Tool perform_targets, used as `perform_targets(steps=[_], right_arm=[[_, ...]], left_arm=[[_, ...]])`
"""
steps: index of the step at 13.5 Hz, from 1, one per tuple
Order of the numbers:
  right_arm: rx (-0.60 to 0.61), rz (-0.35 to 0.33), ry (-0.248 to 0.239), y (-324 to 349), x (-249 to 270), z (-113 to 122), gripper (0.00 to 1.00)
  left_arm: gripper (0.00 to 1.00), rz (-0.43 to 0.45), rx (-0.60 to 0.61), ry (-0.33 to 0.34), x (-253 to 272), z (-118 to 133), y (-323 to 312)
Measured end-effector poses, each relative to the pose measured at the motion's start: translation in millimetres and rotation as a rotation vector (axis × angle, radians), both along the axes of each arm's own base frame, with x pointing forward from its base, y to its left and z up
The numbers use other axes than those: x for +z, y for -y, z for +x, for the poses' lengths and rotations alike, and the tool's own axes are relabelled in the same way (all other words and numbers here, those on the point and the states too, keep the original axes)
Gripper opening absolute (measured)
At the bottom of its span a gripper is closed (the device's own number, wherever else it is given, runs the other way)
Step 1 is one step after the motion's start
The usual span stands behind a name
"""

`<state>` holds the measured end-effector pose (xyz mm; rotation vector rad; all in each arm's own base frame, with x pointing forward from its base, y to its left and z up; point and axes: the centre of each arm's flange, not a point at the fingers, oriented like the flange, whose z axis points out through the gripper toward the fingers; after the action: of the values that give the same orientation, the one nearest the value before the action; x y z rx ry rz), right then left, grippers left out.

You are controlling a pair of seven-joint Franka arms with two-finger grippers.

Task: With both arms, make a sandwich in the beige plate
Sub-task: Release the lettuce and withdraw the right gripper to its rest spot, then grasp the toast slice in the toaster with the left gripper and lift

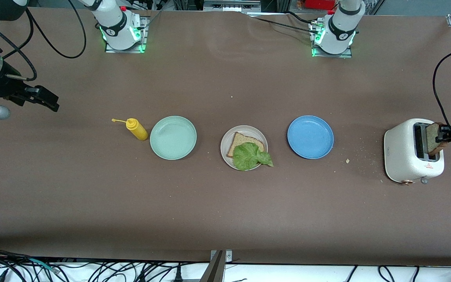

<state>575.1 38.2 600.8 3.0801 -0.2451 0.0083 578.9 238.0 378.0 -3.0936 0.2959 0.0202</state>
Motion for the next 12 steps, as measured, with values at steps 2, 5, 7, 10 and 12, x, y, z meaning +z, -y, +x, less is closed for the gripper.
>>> perform_targets(steps=[2,5,7,10,12], right_arm=[[-0.015,0.004,-0.018,18.7,-5.5,-13.9,1.00],[0.042,0.009,-0.002,33.8,-11.4,-34.5,1.00],[0.100,0.007,0.000,41.2,-10.3,-39.2,1.00],[0.117,0.006,0.007,41.3,-9.0,-38.5,1.00],[0.117,0.010,0.015,41.6,-7.5,-37.4,1.00]], left_arm=[[0.13,0.004,-0.055,0.009,6.4,2.0,-1.0],[0.11,0.004,-0.095,0.012,33.2,7.8,-0.1],[0.09,-0.003,-0.111,0.002,64.1,13.0,4.9],[0.09,-0.013,-0.137,-0.009,111.9,20.4,19.4],[0.09,-0.027,-0.163,-0.028,124.0,23.5,34.3]])
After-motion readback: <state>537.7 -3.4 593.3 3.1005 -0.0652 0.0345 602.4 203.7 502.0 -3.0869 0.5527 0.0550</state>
